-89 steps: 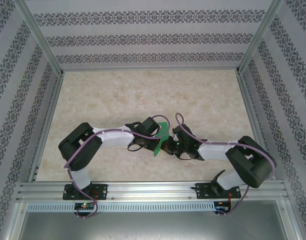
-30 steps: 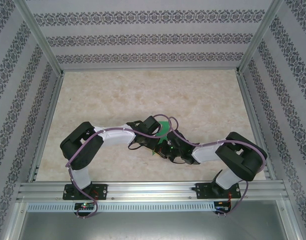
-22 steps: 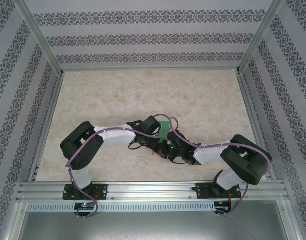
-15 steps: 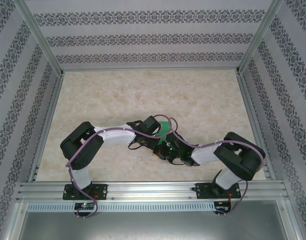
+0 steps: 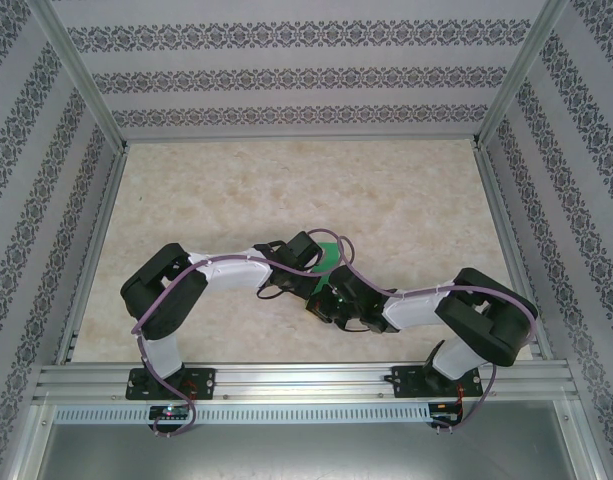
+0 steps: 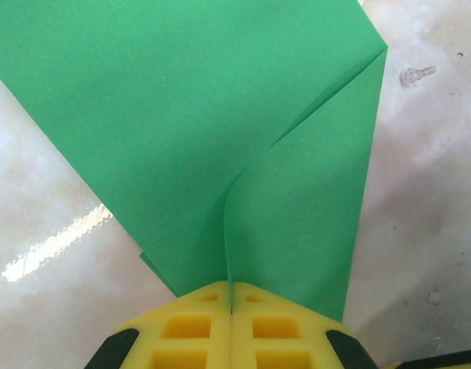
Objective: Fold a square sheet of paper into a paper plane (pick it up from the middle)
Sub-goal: Third fold the triangle at the center of the table.
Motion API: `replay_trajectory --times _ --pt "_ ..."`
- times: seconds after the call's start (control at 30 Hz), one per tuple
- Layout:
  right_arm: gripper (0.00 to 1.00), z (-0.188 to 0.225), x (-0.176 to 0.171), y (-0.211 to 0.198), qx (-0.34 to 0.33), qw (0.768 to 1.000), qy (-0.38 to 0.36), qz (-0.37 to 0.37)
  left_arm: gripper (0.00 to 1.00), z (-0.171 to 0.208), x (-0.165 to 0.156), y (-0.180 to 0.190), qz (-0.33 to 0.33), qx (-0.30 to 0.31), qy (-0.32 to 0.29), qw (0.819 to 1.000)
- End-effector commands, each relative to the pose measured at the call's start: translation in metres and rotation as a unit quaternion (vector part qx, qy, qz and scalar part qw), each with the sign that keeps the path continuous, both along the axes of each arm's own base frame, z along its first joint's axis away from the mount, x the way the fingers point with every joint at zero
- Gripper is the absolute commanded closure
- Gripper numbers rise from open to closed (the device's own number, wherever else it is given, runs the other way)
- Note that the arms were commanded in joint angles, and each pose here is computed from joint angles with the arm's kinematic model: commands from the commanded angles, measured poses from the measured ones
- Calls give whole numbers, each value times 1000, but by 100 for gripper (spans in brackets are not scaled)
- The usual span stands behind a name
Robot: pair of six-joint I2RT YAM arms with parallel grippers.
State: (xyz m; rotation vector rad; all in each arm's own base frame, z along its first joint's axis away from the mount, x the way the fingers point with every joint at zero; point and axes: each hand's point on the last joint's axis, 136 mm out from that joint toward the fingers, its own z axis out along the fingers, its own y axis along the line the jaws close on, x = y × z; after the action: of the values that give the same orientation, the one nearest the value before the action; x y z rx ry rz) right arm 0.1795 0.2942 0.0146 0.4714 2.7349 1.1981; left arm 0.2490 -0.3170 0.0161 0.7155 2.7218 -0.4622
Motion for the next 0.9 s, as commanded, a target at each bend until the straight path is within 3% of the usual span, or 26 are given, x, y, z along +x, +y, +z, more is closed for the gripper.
replay_trajectory --times 0.0,0.23,0.57,0.87 --pt "99 1 1 4 -8 1000 1 0 100 -38 -20 28 3 65 56 996" --pt "100 -24 -6 -19 -65 997 38 -18 100 -38 -21 28 3 65 58 996" --pt "98 33 43 -61 -21 998 -34 -42 100 -37 -19 27 4 64 57 996" --pt "99 36 83 -40 19 999 -41 -15 100 -38 -20 28 2 68 60 996"
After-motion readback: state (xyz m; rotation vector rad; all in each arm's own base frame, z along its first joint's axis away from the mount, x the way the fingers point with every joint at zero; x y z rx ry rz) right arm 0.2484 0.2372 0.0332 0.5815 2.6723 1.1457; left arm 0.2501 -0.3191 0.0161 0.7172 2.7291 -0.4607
